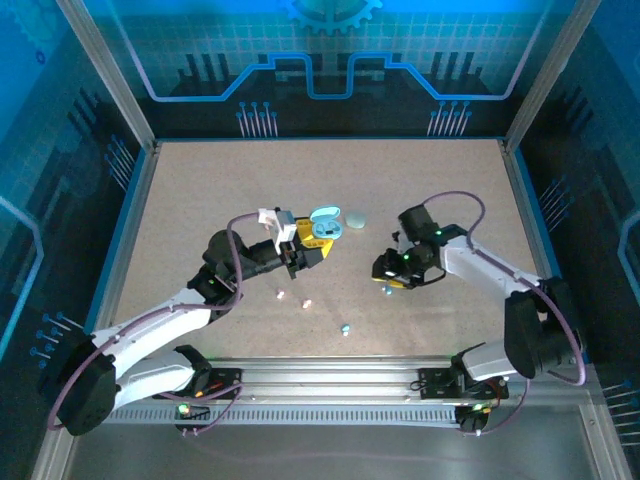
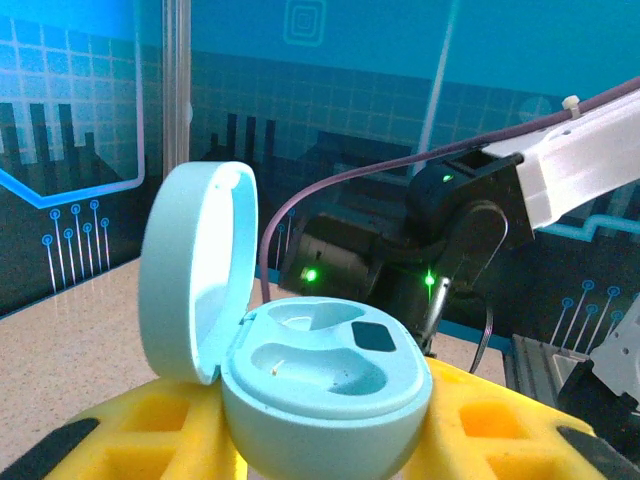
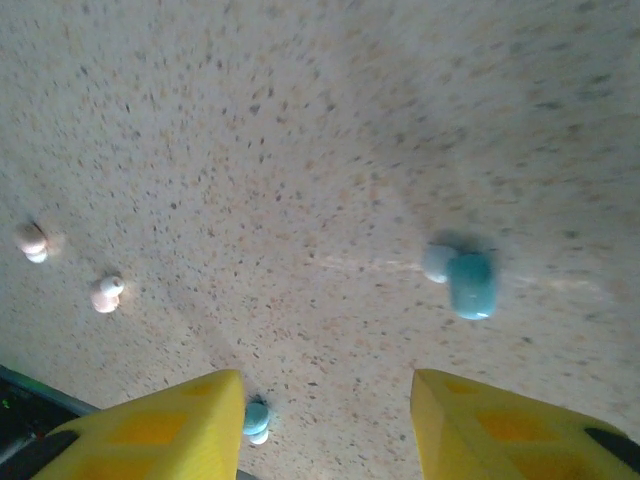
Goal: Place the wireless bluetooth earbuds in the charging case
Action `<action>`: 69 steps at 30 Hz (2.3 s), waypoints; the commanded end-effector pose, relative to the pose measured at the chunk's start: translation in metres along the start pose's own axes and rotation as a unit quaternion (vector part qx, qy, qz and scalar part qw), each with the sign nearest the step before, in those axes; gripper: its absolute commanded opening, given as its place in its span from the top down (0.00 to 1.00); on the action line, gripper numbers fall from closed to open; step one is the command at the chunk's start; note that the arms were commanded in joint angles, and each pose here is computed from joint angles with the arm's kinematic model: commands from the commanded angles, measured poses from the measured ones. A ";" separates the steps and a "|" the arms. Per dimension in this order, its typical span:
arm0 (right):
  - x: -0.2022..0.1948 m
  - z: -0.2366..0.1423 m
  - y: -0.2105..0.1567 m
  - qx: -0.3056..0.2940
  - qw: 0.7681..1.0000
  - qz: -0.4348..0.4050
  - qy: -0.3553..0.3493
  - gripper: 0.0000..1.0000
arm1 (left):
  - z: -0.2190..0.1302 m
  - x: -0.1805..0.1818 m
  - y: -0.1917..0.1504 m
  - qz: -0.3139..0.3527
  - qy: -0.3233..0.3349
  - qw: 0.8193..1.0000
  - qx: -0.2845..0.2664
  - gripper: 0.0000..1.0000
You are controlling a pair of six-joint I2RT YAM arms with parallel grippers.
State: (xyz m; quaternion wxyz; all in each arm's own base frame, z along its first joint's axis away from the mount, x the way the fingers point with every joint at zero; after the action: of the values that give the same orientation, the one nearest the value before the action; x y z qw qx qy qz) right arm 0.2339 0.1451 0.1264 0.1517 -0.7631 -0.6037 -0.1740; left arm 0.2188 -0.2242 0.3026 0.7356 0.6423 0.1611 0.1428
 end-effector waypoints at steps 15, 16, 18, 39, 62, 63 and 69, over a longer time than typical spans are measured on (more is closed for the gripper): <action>-0.015 0.046 -0.009 0.000 0.995 0.014 -0.103 0.47 | -0.005 -0.005 0.014 0.024 0.000 1.000 -0.013 0.73; -0.016 0.046 -0.009 -0.003 0.994 0.013 -0.105 0.47 | -0.005 -0.005 0.014 0.024 0.000 1.000 -0.012 0.73; -0.018 0.047 -0.008 -0.008 0.994 0.011 -0.110 0.47 | -0.005 -0.005 0.014 0.024 0.001 1.000 -0.013 0.73; -0.014 0.044 0.019 -0.045 0.991 -0.008 -0.127 0.47 | -0.005 -0.005 0.014 0.021 -0.002 1.000 -0.007 0.73; -0.014 0.043 0.030 -0.024 0.982 -0.063 -0.177 0.60 | -0.005 -0.006 0.014 0.019 -0.004 1.000 -0.004 0.73; -0.014 0.043 0.030 -0.021 0.981 -0.068 -0.180 0.61 | -0.005 -0.005 0.014 0.019 -0.003 1.000 -0.004 0.73; -0.016 0.046 0.030 0.000 0.977 -0.087 -0.194 0.66 | -0.004 -0.005 0.014 0.018 -0.003 1.000 -0.004 0.73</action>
State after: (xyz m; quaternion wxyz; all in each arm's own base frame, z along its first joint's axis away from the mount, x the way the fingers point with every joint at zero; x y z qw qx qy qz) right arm 0.2645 0.1501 0.0787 0.0214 -0.7354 -0.6745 -0.0622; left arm 0.2155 -0.2219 0.2991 0.7245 0.6541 0.1690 0.1366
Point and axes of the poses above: each hand's point on the last joint's axis, 136 mm out from that joint toward the fingers, its own z axis out along the fingers, its own x axis along the line the jaws close on, y = z × x, the point moved 6 cm from there along -z, back along the fingers, and after that the axes turned 4 degrees about z, right-handed, at the moved point
